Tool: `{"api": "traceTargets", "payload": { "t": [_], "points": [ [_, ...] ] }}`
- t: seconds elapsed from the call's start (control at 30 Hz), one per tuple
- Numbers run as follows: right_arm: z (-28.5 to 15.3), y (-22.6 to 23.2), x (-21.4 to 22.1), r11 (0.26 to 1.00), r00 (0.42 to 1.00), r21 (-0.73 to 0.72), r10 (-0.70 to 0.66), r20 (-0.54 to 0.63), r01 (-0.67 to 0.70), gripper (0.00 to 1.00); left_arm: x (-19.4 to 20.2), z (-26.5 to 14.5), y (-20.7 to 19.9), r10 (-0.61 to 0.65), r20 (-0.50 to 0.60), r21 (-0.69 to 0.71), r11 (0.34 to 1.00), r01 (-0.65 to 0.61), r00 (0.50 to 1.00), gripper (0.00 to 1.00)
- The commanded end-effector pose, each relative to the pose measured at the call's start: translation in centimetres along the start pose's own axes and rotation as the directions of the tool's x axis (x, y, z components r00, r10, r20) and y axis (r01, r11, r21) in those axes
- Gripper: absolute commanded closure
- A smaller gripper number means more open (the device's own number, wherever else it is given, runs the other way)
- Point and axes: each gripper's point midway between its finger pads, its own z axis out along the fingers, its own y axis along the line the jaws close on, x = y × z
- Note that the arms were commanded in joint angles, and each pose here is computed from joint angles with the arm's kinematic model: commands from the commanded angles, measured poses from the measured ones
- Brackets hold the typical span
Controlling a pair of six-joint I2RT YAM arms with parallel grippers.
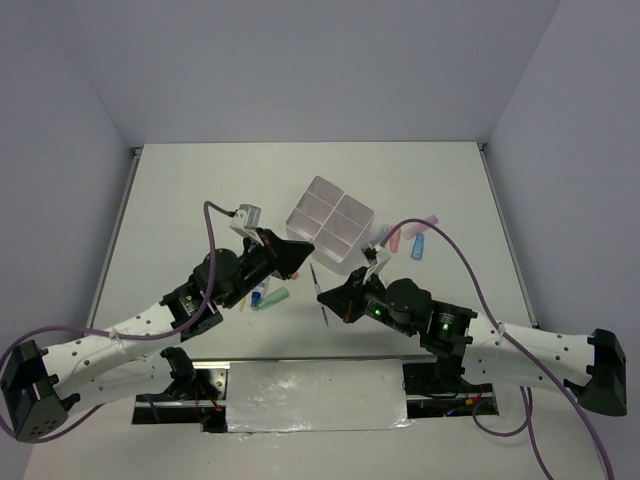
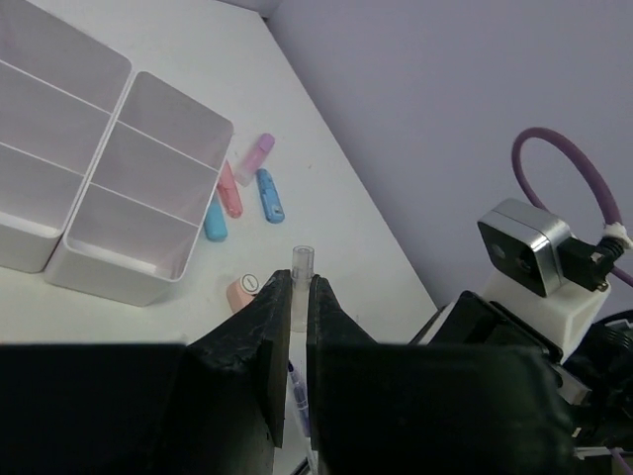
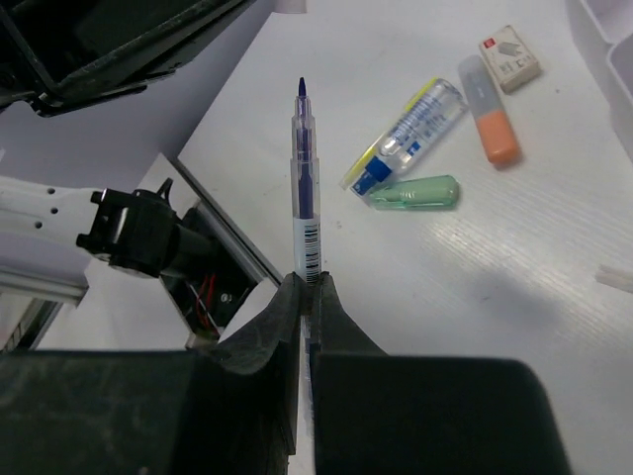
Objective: Sort the stationery into containers
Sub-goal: Close the pen cap on the pen.
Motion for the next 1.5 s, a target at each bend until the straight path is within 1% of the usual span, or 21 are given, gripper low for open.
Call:
{"api": "traceTargets", "payload": {
  "t": [0.0, 0.3, 0.57, 0.67, 0.9, 1.2, 1.47],
  "points": [
    [0.4, 3.2, -2.0, 0.993, 0.998, -0.115, -0.010, 0.065, 0.017, 1.00, -2.9, -1.0, -4.1, -0.037, 0.109, 0.200, 0.980, 0.014, 0.993, 1.00],
    [0.1, 3.6, -2.4, 0.992, 0.996, -0.121, -0.020, 0.089, 0.031, 1.00, -2.5, -1.4, -3.7, -0.057, 0.112, 0.209, 0.977, 0.033, 0.992, 1.00],
    [-0.3, 3.4, -2.5, 0.994, 0.994, -0.103, -0.037, 0.104, 0.048, 1.00, -3.3, -1.8, -2.4, -0.055, 0.159, 0.146, 0.989, 0.032, 0.986, 1.00],
    [-0.4, 3.5, -2.8, 0.993, 0.992, -0.102, -0.039, 0.117, 0.051, 1.00, -3.5, -2.0, -2.3, -0.059, 0.172, 0.145, 0.989, 0.034, 0.983, 1.00],
    [-0.3, 3.3, -3.3, 0.995, 0.990, -0.075, -0.052, 0.135, 0.062, 1.00, -3.0, -1.9, -2.5, -0.073, 0.152, 0.165, 0.985, 0.047, 0.986, 1.00],
    [0.1, 3.2, -3.6, 0.996, 0.989, -0.052, -0.063, 0.137, 0.071, 1.00, -1.6, -1.7, -1.5, -0.093, 0.127, 0.146, 0.986, 0.075, 0.988, 1.00],
    [0.5, 3.0, -3.6, 0.996, 0.989, -0.023, -0.079, 0.122, 0.082, 1.00, -1.3, -1.5, -1.3, -0.101, 0.122, 0.142, 0.986, 0.083, 0.987, 1.00]
  ]
}}
